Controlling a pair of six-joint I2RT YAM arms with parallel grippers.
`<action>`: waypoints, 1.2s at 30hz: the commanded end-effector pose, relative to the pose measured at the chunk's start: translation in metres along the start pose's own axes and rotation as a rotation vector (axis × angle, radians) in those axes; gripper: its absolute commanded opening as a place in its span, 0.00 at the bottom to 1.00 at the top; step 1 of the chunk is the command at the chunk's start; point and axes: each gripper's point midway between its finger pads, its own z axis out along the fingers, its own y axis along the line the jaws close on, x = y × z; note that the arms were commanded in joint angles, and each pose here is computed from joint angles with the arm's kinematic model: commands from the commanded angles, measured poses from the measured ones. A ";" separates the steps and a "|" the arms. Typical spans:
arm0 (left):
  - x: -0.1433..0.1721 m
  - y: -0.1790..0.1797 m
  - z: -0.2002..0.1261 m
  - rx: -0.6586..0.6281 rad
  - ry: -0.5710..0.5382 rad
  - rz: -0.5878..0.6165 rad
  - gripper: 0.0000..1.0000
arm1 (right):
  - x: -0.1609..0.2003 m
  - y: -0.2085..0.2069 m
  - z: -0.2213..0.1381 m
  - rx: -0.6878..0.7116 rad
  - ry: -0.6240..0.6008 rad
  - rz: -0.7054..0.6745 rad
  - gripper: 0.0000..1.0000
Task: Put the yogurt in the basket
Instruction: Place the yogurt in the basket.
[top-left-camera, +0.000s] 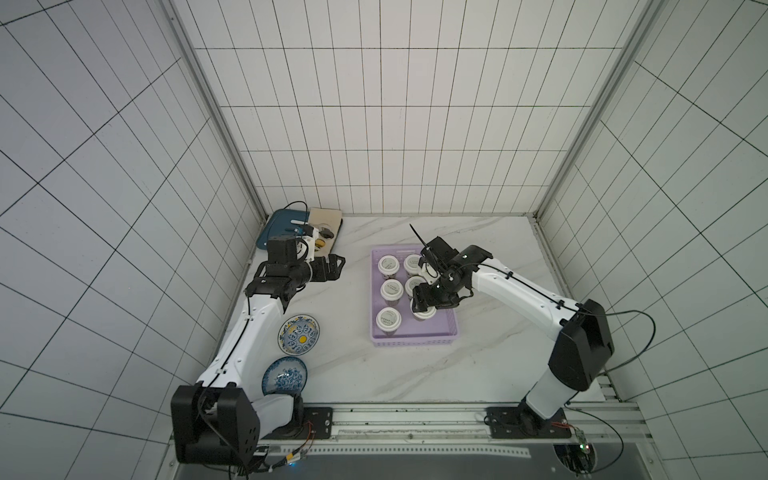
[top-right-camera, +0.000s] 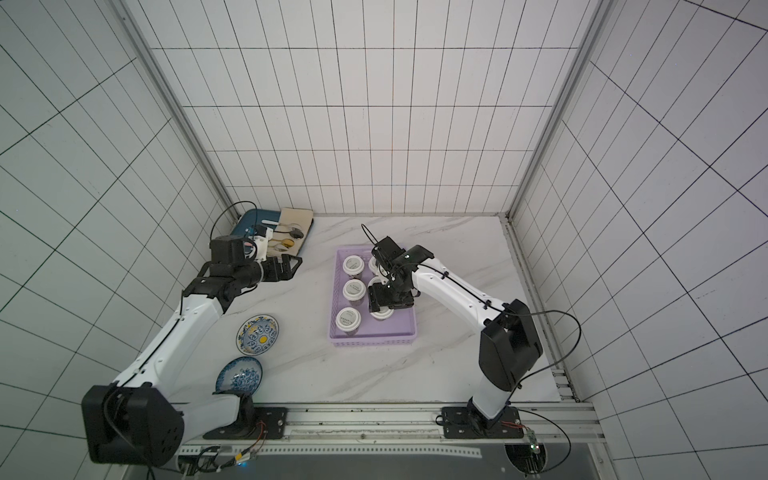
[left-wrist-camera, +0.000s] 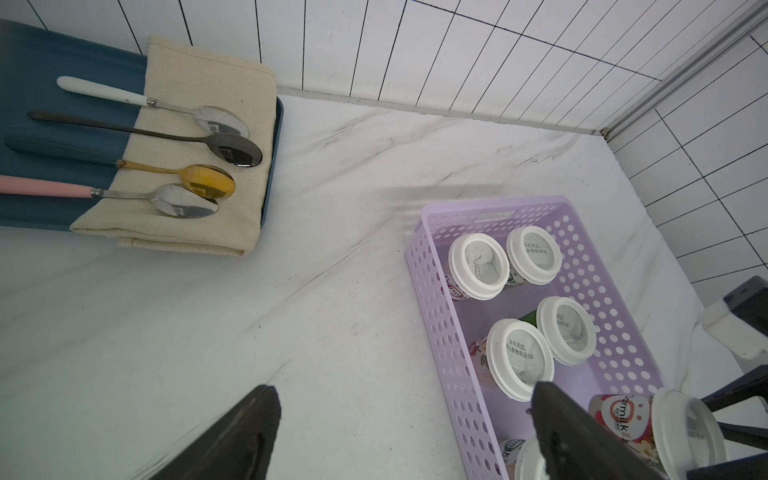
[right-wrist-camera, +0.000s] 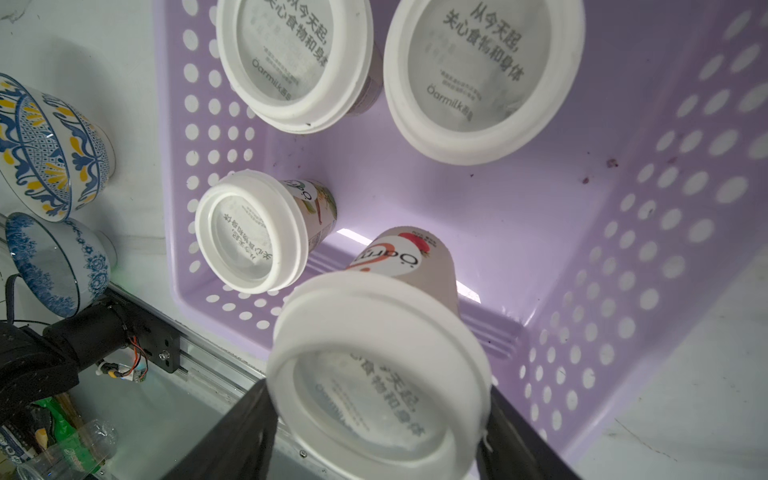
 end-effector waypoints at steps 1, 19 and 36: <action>-0.006 -0.003 -0.005 0.008 -0.026 0.017 0.98 | -0.008 0.011 0.005 -0.027 -0.008 -0.038 0.73; -0.001 -0.002 0.000 0.017 -0.025 0.016 0.98 | 0.005 -0.003 0.048 0.003 0.085 -0.020 0.74; 0.000 -0.002 0.001 0.021 -0.012 0.010 0.98 | 0.016 -0.015 0.065 0.038 0.140 -0.004 0.79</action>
